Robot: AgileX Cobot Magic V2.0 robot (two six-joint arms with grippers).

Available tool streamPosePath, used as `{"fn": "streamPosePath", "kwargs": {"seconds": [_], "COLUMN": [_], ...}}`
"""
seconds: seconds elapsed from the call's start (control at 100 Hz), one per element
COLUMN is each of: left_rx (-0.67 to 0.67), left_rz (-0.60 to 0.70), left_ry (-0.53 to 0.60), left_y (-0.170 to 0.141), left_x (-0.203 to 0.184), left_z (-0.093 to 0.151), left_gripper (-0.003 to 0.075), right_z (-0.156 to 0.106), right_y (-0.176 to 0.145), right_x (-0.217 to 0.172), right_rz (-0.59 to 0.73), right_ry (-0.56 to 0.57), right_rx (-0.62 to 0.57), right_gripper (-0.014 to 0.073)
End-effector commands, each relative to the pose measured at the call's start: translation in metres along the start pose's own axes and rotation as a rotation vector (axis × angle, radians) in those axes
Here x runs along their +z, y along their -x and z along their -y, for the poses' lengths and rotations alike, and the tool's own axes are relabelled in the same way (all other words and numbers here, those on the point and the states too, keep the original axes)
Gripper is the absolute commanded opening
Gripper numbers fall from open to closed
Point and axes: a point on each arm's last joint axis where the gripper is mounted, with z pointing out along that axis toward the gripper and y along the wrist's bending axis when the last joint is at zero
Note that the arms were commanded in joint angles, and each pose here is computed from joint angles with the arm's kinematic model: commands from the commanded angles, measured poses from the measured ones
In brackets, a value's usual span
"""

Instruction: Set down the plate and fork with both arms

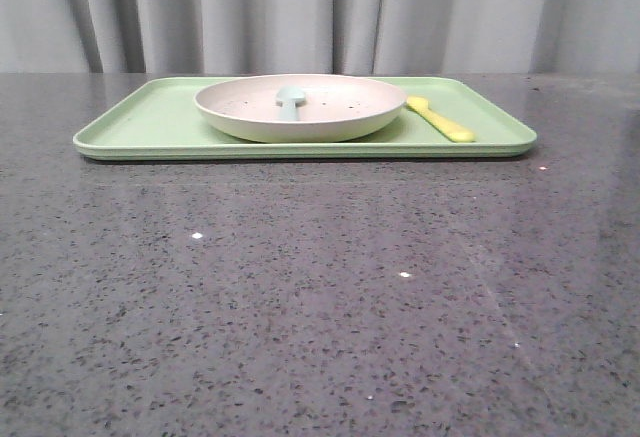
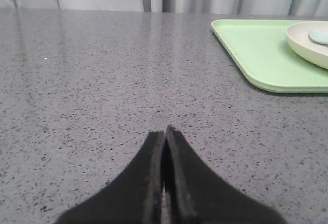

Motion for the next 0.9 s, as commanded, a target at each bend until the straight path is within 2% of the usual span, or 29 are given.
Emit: {"fn": "streamPosePath", "kwargs": {"seconds": [0.0, 0.26, 0.44, 0.89], "left_rx": [-0.001, 0.067, 0.109, 0.125], "left_rz": [0.144, 0.146, 0.211, 0.258], "left_ry": [-0.035, -0.029, -0.024, 0.0], "left_y": [0.01, 0.011, 0.013, 0.009], "left_x": [-0.001, -0.002, -0.012, -0.03], "left_z": [0.003, 0.003, 0.003, 0.0], "left_gripper": [-0.002, -0.002, -0.002, -0.002], "right_z": [0.001, 0.001, 0.001, 0.001], "right_y": [0.011, 0.01, 0.01, 0.01], "right_x": [-0.005, -0.005, -0.005, -0.005], "right_rz": [0.074, 0.073, 0.073, 0.073], "right_ry": [-0.004, -0.004, -0.004, -0.004], "right_rx": [-0.003, -0.003, -0.003, -0.003], "right_gripper": [-0.0068, -0.0068, -0.0068, -0.0068]}}
